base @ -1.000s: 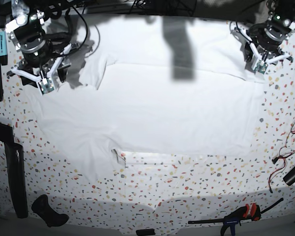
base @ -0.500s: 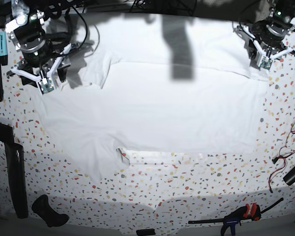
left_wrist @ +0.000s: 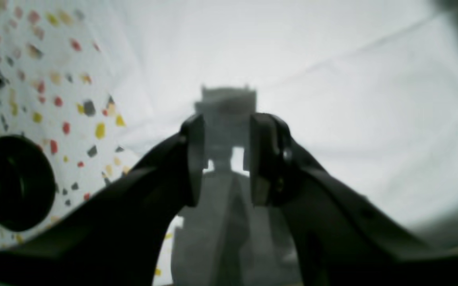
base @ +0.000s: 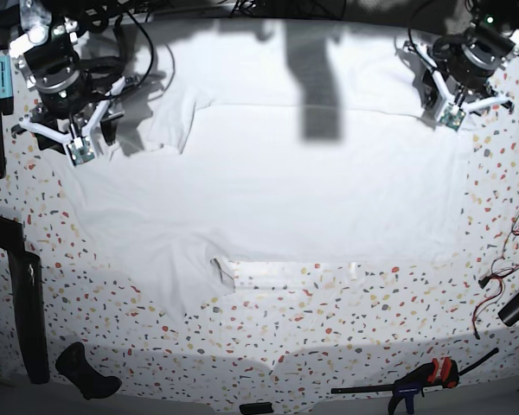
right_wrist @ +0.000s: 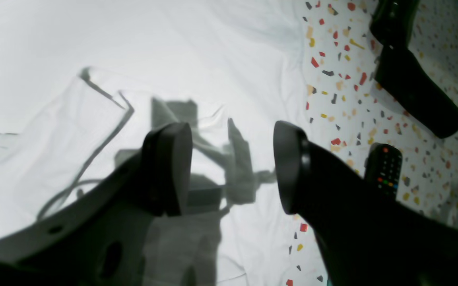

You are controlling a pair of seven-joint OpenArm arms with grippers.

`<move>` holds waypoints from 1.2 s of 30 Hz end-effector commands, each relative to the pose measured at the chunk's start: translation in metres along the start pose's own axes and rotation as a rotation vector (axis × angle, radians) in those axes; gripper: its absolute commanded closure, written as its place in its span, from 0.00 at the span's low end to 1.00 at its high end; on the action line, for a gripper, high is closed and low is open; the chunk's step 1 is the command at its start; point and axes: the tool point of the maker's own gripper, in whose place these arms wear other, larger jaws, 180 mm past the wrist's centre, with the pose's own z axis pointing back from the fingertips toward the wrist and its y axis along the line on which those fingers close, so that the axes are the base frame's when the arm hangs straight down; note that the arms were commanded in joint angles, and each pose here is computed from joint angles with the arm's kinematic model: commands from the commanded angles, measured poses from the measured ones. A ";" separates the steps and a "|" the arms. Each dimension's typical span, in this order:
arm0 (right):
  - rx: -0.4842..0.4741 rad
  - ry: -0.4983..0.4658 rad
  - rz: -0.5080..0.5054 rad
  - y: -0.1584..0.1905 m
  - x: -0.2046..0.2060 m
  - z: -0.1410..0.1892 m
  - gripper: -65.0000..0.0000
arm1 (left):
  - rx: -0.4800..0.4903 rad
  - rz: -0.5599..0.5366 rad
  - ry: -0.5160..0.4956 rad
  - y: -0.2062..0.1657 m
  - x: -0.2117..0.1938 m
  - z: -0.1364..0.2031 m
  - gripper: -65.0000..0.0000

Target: Fold the T-shirt properly

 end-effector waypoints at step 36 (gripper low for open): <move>-0.014 0.027 0.002 -0.004 -0.001 0.003 0.51 | -0.152 0.418 -0.190 0.197 0.163 -0.131 0.55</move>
